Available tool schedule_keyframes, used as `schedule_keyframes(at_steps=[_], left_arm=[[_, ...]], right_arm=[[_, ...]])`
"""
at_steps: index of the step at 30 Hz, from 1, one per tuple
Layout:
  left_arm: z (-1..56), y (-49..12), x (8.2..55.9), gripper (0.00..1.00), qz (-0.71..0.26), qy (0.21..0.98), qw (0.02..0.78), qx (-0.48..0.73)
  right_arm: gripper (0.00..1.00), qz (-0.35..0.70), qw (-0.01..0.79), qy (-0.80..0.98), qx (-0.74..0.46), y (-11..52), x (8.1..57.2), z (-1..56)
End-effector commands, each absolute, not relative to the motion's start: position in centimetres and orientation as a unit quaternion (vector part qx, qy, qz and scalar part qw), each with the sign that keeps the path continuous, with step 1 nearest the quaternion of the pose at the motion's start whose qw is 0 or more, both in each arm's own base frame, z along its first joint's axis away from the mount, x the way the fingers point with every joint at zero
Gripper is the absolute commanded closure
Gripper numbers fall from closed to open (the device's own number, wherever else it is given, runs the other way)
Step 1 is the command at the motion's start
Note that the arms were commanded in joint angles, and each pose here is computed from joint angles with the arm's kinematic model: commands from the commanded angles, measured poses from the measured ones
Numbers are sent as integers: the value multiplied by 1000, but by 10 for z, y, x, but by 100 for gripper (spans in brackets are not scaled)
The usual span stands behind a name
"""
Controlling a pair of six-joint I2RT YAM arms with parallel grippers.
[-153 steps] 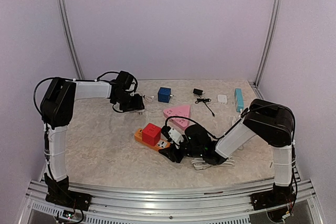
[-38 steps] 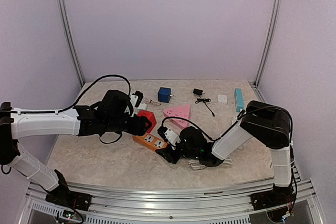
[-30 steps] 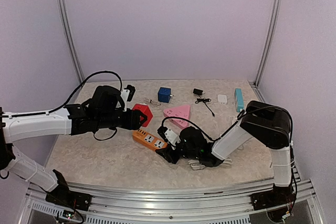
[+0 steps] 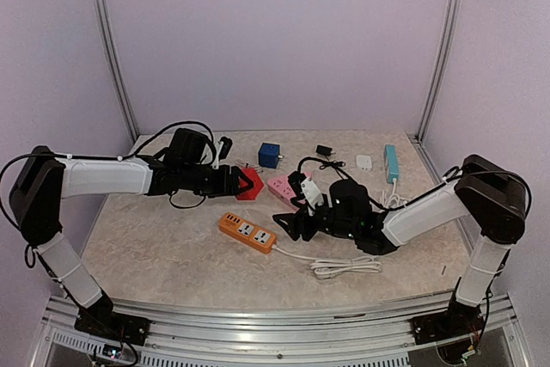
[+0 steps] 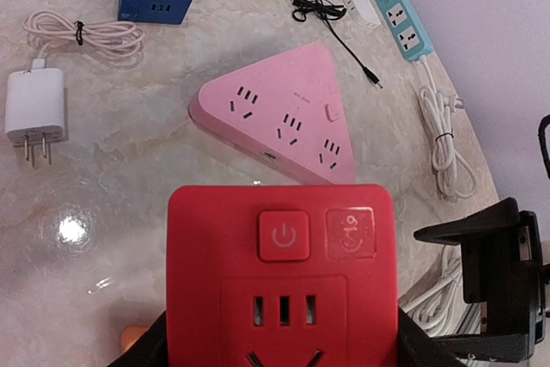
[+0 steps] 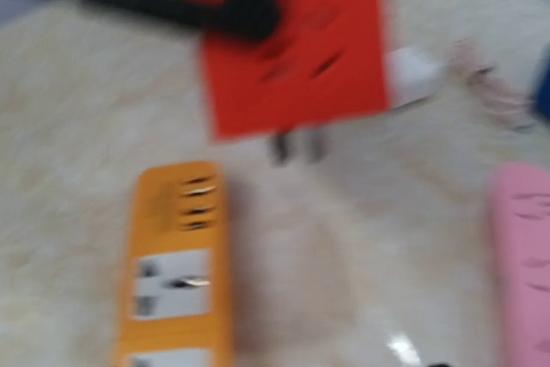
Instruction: Pull the plug off the socket
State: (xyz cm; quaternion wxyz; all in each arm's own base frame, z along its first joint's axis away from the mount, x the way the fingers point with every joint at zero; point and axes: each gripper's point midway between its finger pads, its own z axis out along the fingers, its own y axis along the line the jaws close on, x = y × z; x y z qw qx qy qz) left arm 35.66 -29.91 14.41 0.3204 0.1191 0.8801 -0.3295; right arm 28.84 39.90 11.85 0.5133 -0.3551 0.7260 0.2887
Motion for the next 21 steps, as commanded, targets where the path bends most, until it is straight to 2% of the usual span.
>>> schedule_keyframes(at_steps=[1, 13, 18, 21], left_arm=[[147, -326, 370, 56, -390, 858, 310, 127], [99, -346, 380, 55, -414, 863, 262, 120], [90, -343, 383, 50, -411, 868, 255, 113], [81, -339, 385, 42, -410, 873, 246, 101]], right_arm=[[26, 310, 531, 726, -308, 365, 299, 120], [26, 315, 529, 729, -298, 357, 303, 114], [26, 316, 528, 730, -298, 356, 304, 113], [26, 318, 527, 729, -300, 357, 304, 112]])
